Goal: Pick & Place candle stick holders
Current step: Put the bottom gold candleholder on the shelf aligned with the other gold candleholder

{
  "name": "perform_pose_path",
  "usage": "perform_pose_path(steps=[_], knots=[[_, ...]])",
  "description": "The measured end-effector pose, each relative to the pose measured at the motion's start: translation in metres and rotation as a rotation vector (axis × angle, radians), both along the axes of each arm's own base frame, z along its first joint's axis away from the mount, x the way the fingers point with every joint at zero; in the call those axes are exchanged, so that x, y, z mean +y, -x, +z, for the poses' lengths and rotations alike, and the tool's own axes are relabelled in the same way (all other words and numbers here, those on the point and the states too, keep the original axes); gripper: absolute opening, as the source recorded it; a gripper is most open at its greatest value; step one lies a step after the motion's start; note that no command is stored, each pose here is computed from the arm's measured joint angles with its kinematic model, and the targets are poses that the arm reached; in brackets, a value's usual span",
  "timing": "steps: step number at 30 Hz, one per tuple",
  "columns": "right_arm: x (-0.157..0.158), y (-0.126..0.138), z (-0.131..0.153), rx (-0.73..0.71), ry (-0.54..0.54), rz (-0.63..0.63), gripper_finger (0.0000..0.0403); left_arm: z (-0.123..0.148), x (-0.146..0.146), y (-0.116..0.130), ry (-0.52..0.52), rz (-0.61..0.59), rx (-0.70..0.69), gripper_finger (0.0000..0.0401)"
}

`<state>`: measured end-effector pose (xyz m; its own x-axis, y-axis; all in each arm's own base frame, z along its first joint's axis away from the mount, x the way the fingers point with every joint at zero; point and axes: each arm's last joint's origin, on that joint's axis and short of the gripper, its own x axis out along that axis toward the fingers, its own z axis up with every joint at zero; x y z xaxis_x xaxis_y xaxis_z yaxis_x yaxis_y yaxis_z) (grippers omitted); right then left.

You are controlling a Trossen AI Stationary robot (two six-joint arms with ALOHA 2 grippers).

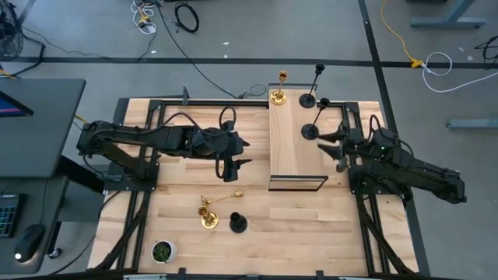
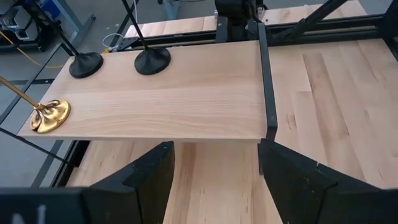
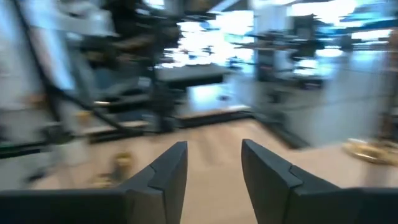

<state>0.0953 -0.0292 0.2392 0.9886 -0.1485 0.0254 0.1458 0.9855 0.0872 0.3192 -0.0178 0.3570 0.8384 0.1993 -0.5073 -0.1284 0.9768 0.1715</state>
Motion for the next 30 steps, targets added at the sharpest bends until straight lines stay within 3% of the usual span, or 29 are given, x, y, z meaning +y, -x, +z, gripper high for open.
perform_pose_path(steps=[12,19,25,30], knots=[[0.03,-0.003,0.022,-0.198,-0.04,0.528,0.0118,-0.005,0.004,0.004,-0.011,0.02,0.066,0.0236],[0.045,-0.021,0.022,-0.193,-0.056,0.646,0.0113,-0.012,0.016,0.008,0.024,0.092,0.141,0.0236],[0.059,-0.038,0.016,-0.16,-0.061,0.705,0.0113,-0.012,0.018,0.009,0.071,0.078,0.145,0.0236],[0.073,-0.05,0.008,-0.108,-0.068,0.68,0.0113,-0.013,0.017,0.008,0.083,0.062,0.146,0.0236]])
